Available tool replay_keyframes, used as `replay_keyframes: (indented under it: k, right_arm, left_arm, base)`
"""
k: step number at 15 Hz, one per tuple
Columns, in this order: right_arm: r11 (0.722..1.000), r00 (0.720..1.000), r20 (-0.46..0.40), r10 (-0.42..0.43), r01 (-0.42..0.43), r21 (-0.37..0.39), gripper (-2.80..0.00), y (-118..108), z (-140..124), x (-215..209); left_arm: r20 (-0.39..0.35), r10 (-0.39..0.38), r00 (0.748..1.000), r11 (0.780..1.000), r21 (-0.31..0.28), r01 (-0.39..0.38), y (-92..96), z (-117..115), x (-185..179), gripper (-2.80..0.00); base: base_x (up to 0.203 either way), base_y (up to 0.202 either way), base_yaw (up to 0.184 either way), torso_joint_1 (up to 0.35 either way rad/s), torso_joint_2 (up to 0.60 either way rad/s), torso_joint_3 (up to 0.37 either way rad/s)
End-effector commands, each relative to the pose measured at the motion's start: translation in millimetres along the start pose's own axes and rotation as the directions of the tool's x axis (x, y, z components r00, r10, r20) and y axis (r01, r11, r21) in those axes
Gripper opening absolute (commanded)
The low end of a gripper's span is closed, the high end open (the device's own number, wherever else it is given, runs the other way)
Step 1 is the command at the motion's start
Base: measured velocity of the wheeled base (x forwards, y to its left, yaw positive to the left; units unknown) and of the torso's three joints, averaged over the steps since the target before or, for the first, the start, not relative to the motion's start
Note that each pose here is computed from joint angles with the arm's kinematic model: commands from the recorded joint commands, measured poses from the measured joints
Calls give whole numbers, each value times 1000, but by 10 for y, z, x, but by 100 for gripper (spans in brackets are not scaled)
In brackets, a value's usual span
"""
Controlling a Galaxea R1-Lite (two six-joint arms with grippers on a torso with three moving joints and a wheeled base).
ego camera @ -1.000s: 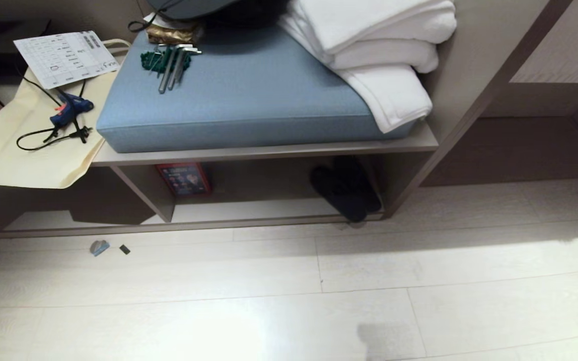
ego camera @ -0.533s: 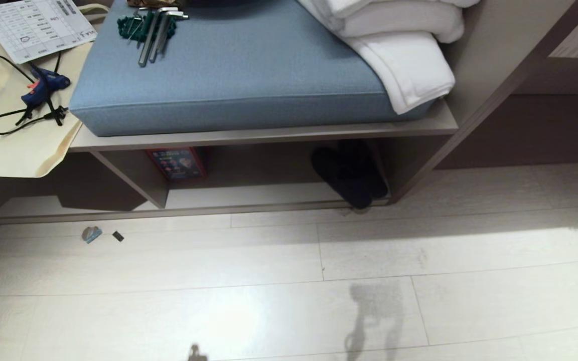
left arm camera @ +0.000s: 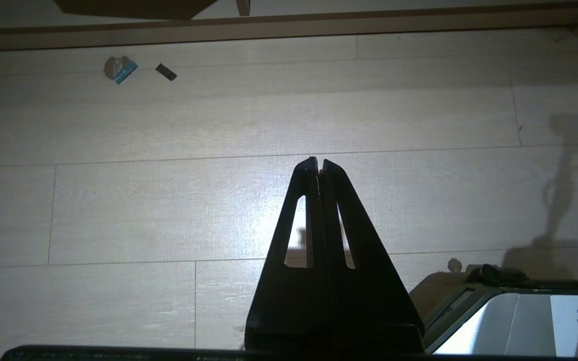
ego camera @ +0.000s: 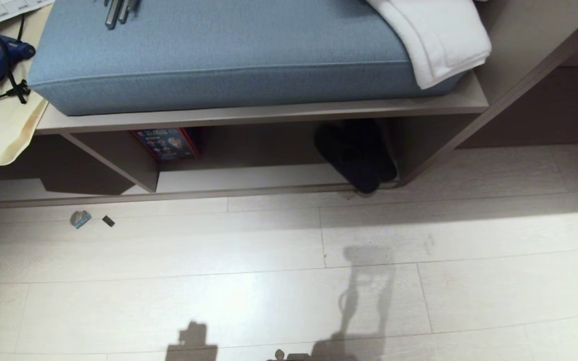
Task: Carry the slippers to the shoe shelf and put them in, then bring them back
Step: Pick up the slippers in the shoe cabinet
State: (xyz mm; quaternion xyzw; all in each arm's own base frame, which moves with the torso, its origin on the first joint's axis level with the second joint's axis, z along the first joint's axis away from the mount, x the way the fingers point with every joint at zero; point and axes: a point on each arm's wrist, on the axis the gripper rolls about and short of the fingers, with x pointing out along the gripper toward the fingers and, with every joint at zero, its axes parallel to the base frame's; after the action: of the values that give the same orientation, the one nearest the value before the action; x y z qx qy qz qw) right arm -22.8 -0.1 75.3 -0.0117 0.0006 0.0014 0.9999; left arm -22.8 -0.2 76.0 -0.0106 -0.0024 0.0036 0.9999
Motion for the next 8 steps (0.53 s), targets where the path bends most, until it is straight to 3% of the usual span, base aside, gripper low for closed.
replay_keyframes:
  k: [1,8]
  right_arm:
    - [1000,1000,-1,0,0,-1,-280,0,1,1]
    - [1000,1000,-2,0,0,-1,-280,0,0,1]
  left_arm:
    - [0,0,1000,1000,0,0,0,0,0,-280]
    - [-2,-1,1000,1000,1,1,0,-1,1,-280]
  base:
    - [0,0,0,-6,6,-198]
    - [0,0,0,2,2,-197]
